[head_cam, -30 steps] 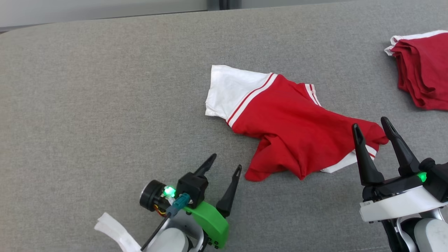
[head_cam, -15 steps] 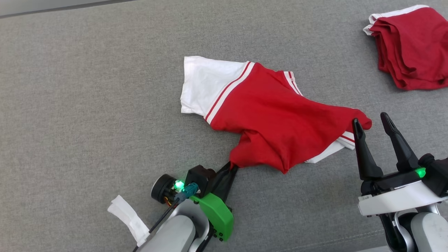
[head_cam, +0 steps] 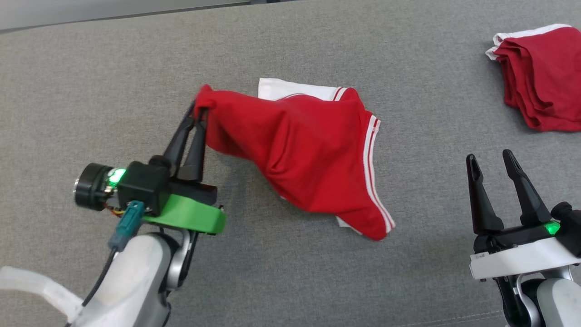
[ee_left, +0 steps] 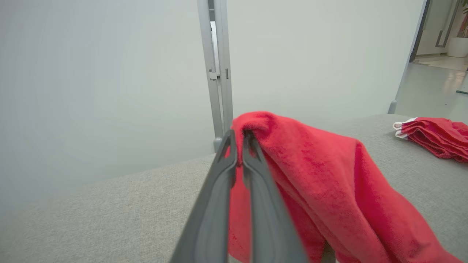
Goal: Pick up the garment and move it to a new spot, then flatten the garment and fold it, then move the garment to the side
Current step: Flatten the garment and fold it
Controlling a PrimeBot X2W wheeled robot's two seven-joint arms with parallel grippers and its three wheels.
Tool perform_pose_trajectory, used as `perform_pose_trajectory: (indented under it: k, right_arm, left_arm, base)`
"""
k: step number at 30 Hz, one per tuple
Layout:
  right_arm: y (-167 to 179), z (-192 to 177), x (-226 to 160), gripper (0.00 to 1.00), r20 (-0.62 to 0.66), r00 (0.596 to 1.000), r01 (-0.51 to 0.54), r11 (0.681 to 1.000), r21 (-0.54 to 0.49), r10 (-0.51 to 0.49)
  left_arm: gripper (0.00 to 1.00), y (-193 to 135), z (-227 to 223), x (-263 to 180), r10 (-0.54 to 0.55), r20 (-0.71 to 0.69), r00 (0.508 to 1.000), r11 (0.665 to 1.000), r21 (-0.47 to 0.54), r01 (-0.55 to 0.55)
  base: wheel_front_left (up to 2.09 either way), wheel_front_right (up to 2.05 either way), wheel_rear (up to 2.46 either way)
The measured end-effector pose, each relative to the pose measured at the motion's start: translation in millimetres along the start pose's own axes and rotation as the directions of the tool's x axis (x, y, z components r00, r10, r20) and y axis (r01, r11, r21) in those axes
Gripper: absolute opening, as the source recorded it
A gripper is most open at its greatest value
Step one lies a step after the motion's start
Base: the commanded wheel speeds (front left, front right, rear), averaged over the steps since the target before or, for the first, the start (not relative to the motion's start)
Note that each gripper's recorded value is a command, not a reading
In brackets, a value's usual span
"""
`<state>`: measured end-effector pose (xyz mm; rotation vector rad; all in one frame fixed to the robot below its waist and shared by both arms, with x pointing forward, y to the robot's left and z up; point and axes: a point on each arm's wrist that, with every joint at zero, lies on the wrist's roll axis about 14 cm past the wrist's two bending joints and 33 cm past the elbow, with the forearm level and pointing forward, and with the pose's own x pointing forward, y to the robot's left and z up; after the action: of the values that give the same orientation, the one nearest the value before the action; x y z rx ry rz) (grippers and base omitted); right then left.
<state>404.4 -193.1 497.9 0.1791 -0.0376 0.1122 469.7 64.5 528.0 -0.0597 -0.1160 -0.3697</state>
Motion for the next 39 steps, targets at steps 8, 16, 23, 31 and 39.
perform_pose_trajectory:
  k: [8, 16, 23, 31, 39]
  right_arm:
    - [4, -3, 5, 1.00, -0.004, 1.000, -0.011, 1.000, 0.010, 0.011]
    - [10, -11, 12, 1.00, -0.019, 0.999, -0.030, 0.999, 0.019, 0.030]
    - [12, -3, 15, 1.00, -0.001, 0.999, -0.047, 0.999, -0.001, 0.047]
    - [20, 9, 7, 1.00, 0.010, 0.998, -0.066, 0.998, -0.021, 0.066]
    - [24, 17, -8, 1.00, 0.010, 0.998, -0.066, 0.997, -0.027, 0.066]
  left_arm:
    - [0.00, 60, -17, -51, 0.230, -0.168, 0.959, 0.973, 0.050, -0.225]
    - [1.00, 58, -82, -87, 0.260, -0.364, 0.894, 0.952, -0.055, -0.299]
    - [1.00, 83, -45, -68, 0.355, -0.141, 0.924, 0.929, -0.058, -0.365]
    - [1.00, 88, 2, -64, 0.349, 0.014, 0.937, 0.937, 0.012, -0.350]
    - [1.00, 70, -6, -85, 0.330, -0.024, 0.944, 0.944, 0.012, -0.329]
  base:
    - [0.00, 0.00, 0.00]
    - [0.00, 0.00, 0.00]
    - [0.00, 0.00, 0.00]
    - [0.00, 0.00, 0.00]
    - [0.00, 0.00, 0.00]
